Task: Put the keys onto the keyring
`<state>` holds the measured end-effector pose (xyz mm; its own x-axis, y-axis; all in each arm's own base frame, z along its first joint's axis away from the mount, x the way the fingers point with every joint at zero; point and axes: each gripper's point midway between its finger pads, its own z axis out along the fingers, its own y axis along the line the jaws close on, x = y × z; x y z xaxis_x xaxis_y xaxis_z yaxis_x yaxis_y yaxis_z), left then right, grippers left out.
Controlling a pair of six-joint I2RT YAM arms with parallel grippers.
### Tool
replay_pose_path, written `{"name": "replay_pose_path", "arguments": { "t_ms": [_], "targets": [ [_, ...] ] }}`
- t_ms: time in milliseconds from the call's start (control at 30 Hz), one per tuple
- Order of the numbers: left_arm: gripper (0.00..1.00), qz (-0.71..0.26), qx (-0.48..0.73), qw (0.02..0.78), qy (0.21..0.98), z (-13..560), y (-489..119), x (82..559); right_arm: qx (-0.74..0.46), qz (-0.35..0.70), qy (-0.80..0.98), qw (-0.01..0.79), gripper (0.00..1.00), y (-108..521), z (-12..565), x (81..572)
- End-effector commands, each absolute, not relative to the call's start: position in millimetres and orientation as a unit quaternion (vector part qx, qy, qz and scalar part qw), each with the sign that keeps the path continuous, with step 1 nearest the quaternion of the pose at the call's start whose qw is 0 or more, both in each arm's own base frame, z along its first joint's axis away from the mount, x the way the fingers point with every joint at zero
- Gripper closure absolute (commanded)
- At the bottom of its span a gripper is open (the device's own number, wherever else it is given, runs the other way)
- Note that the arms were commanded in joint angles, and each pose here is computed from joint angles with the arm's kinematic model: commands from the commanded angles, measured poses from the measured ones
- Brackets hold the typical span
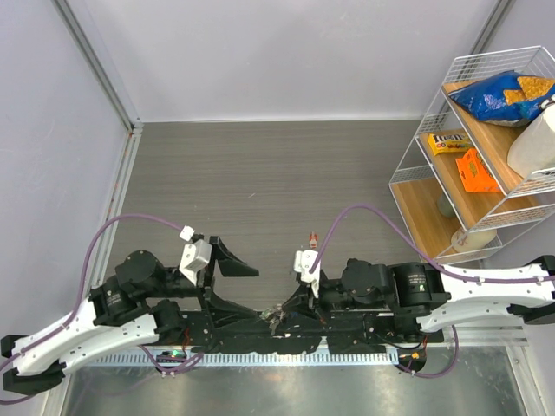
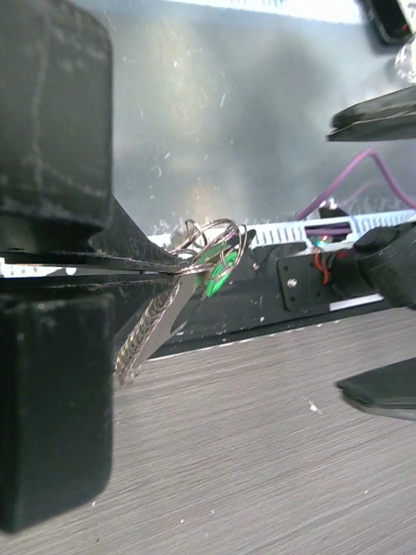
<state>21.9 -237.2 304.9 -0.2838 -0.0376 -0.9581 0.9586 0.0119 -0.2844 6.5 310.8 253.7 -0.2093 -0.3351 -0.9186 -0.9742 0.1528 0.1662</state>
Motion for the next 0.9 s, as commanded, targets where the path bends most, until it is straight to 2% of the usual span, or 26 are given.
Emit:
{"name": "replay_pose_path", "arguments": {
  "t_ms": [0, 333, 867],
  "targets": [
    [0.0, -0.623, 0.421, 0.429, 0.501, 345.8, -239.2, 2.3, -0.479, 0.474, 0.632, 0.382, 0.94, 318.4, 303.8, -2.9],
    [0.0, -0.638, 0.423, 0.396, 0.506, 351.9, -246.6, -3.0, -0.481, 0.471, 0.633, 0.383, 0.94, 330.9, 324.7, -1.5],
    [0.22, -0.623, 0.419, 0.371, 0.547, 339.8, -254.5, 3.7, -0.483, 0.455, 0.631, 0.403, 0.94, 334.7, 345.2, 6.8]
  ]
}}
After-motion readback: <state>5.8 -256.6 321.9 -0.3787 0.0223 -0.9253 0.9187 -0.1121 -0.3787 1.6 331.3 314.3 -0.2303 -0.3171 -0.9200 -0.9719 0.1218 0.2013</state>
